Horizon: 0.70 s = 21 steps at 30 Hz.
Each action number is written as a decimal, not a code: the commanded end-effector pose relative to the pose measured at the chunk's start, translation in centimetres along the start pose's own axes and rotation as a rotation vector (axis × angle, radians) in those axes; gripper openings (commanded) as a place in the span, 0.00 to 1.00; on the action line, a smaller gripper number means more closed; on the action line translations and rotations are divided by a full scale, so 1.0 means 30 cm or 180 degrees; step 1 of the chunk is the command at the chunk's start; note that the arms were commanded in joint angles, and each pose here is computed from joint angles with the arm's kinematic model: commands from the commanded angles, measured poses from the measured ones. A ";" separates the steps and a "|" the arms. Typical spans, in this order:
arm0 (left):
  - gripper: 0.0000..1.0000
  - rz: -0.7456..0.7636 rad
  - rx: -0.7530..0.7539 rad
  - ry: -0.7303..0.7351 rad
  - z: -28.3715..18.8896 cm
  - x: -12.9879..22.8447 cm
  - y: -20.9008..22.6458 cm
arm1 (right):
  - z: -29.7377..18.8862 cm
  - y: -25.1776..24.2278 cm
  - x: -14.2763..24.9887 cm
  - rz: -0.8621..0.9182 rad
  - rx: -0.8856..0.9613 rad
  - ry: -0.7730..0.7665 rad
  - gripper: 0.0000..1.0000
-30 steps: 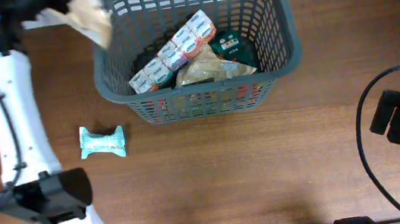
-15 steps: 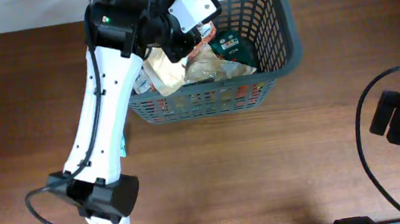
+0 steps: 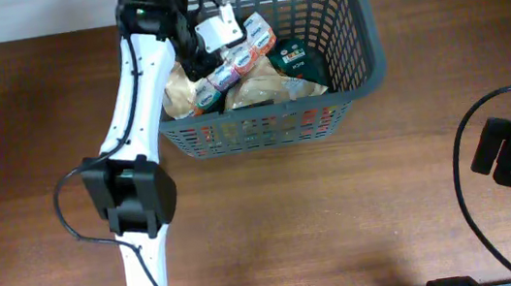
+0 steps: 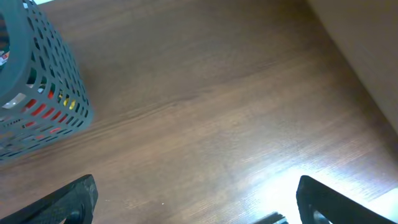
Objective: Pack container
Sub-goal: 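Carry the beige bag over the basket and release it inside, then move the left gripper back toward the mint-green wipes pack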
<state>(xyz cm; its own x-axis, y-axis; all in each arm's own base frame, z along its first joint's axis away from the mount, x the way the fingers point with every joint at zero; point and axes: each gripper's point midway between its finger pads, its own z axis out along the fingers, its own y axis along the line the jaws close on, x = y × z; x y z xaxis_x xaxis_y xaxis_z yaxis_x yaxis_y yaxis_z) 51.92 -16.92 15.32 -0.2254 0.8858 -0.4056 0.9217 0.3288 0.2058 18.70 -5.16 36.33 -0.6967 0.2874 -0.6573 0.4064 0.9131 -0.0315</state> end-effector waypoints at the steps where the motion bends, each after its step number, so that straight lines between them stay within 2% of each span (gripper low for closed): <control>1: 0.01 0.0202 -0.0075 -0.0163 -0.058 -0.056 0.003 | -0.005 0.009 0.000 -0.0024 -0.0045 -0.0011 0.99; 3: 0.02 0.0203 -0.0086 -0.0169 -0.058 -0.057 0.006 | -0.005 0.009 0.000 -0.0024 -0.0045 -0.0010 0.99; 4: 0.15 0.0203 -0.0093 -0.0172 -0.058 -0.058 0.008 | -0.005 0.009 0.001 -0.0025 -0.0045 -0.0009 0.99; 6: 0.64 0.0205 -0.0108 -0.0183 -0.059 -0.061 0.012 | -0.005 0.009 0.000 -0.0024 -0.0045 -0.0010 0.99; 7: 0.84 0.0188 -0.0127 -0.0196 -0.063 -0.065 0.016 | -0.005 0.009 0.000 -0.0024 -0.0045 -0.0010 0.99; 8: 0.99 0.0138 -0.0178 -0.0232 -0.075 -0.076 0.026 | -0.005 0.009 0.000 -0.0024 -0.0045 -0.0010 0.99; 12: 0.99 0.0026 -0.0474 -0.0451 -0.188 -0.146 0.082 | -0.005 0.009 0.000 -0.0024 -0.0044 -0.0010 0.99; 15: 0.99 -0.0084 -0.0933 -0.0644 -0.376 -0.207 0.147 | -0.004 0.009 0.000 -0.0025 -0.0043 -0.0008 0.99; 18: 1.00 -0.0578 -0.1623 -0.0767 -0.636 -0.209 0.230 | -0.004 0.009 0.000 -0.0026 -0.0043 -0.0008 0.99; 21: 0.99 -0.1346 -0.2342 -0.0882 -0.930 -0.113 0.285 | -0.004 0.009 0.000 -0.0026 -0.0043 -0.0008 0.99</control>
<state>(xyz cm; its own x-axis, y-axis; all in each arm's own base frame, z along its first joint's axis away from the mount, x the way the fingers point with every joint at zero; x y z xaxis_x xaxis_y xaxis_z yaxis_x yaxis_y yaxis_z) 55.20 -14.98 31.26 -0.2594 0.7543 -0.6031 0.6627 0.5933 0.4570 18.72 -5.15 36.32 -0.6969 0.2878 -0.6568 0.4062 0.9132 -0.0308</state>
